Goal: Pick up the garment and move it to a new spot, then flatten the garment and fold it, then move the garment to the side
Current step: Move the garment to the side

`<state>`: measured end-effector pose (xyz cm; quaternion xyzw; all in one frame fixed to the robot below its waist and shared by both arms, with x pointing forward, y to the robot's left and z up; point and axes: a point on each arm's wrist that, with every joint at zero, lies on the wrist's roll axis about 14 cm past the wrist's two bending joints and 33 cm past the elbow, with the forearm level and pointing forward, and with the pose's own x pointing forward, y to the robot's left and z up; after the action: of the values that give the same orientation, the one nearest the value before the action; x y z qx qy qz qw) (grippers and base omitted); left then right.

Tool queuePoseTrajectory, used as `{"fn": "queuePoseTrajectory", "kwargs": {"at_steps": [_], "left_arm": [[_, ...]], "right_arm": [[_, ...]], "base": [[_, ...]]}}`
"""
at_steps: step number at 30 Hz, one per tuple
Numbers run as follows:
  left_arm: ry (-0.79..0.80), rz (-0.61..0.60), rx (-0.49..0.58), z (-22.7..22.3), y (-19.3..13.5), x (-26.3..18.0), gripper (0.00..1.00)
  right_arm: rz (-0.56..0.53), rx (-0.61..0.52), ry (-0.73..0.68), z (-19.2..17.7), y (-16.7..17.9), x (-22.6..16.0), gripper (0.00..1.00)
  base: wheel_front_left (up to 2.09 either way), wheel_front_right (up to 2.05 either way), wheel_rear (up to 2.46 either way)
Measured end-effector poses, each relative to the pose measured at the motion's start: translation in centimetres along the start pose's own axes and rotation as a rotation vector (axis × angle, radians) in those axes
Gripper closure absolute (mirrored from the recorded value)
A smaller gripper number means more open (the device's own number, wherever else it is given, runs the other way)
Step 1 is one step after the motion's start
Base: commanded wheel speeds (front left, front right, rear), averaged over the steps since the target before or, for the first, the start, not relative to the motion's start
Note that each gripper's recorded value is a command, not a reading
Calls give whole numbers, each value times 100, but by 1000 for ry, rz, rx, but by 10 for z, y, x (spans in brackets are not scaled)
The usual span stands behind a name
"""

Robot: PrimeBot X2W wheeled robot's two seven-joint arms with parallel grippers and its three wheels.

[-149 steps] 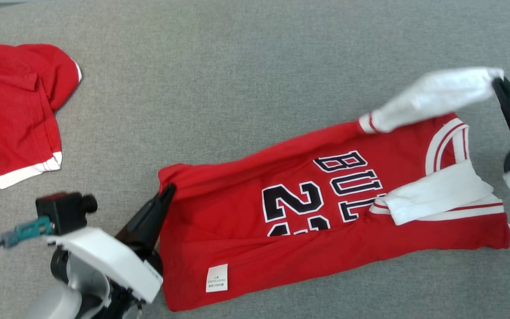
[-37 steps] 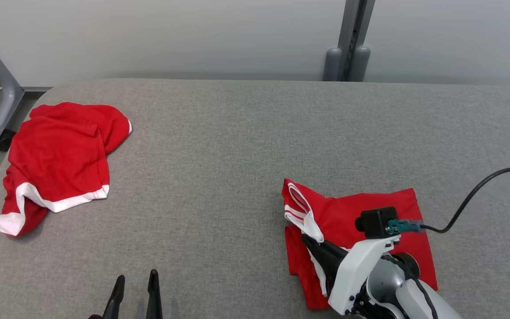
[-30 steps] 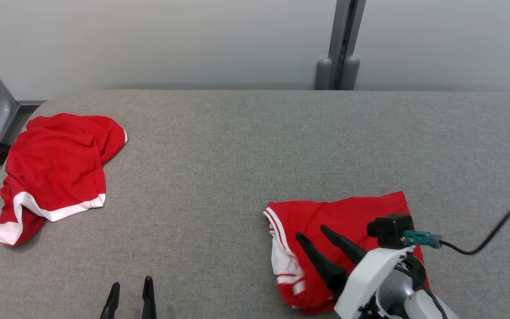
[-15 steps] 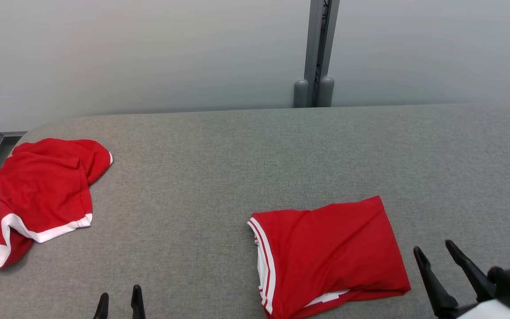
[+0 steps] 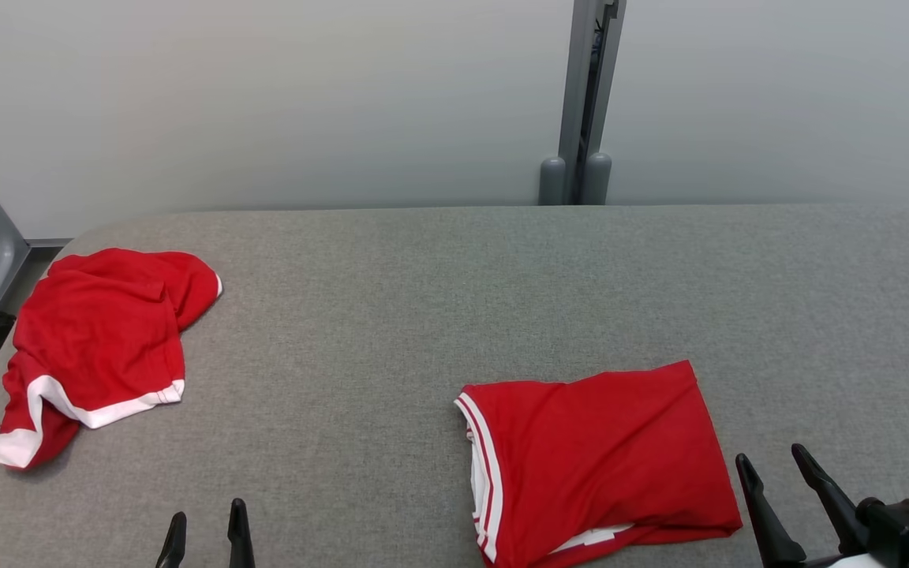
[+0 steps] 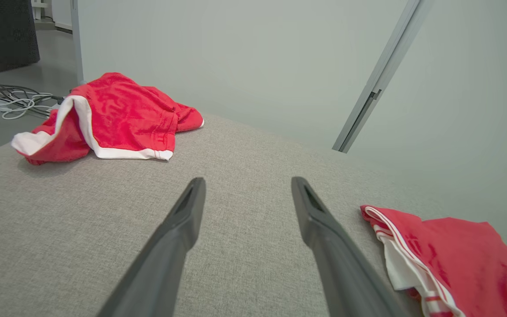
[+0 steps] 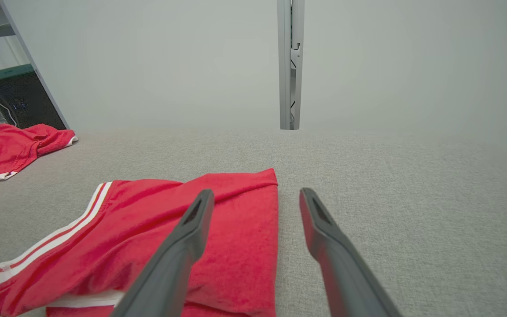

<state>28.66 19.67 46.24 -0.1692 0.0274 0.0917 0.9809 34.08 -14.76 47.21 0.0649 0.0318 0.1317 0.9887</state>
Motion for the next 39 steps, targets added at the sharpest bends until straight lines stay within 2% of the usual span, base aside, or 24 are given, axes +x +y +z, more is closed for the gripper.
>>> {"fn": "queuePoseTrajectory", "kwargs": {"at_steps": [1,3,4,10,18,24,29,34,37,39], "left_arm": [[-4,1,2,1,1,0,0],[-13,3,3,3,1,-1,0],[-17,2,3,4,2,-2,0],[-22,-20,23,5,-3,-3,0],[-3,-26,50,1,-1,1,0],[-5,-2,57,2,5,3,0],[0,8,57,0,7,3,0],[15,-7,54,-4,4,3,0],[14,-21,56,-3,0,6,0],[11,-41,57,-3,-5,7,0]], "right_arm": [[0,0,-2,0,0,1,43],[5,-10,-8,1,1,2,87],[7,-15,-9,2,2,3,100],[63,-19,16,-7,24,21,100],[174,-25,134,-40,68,59,100],[215,-19,244,-74,85,60,100],[196,-13,313,-96,78,41,100],[158,-11,328,-102,63,21,100],[149,-14,300,-95,60,17,100],[147,-17,239,-77,59,20,100]], "base": [[0,0,0],[0,0,0],[0,0,0],[0,0,0],[0,0,0],[0,0,0],[0,0,0],[0,0,0],[0,0,0],[0,0,0]]}}
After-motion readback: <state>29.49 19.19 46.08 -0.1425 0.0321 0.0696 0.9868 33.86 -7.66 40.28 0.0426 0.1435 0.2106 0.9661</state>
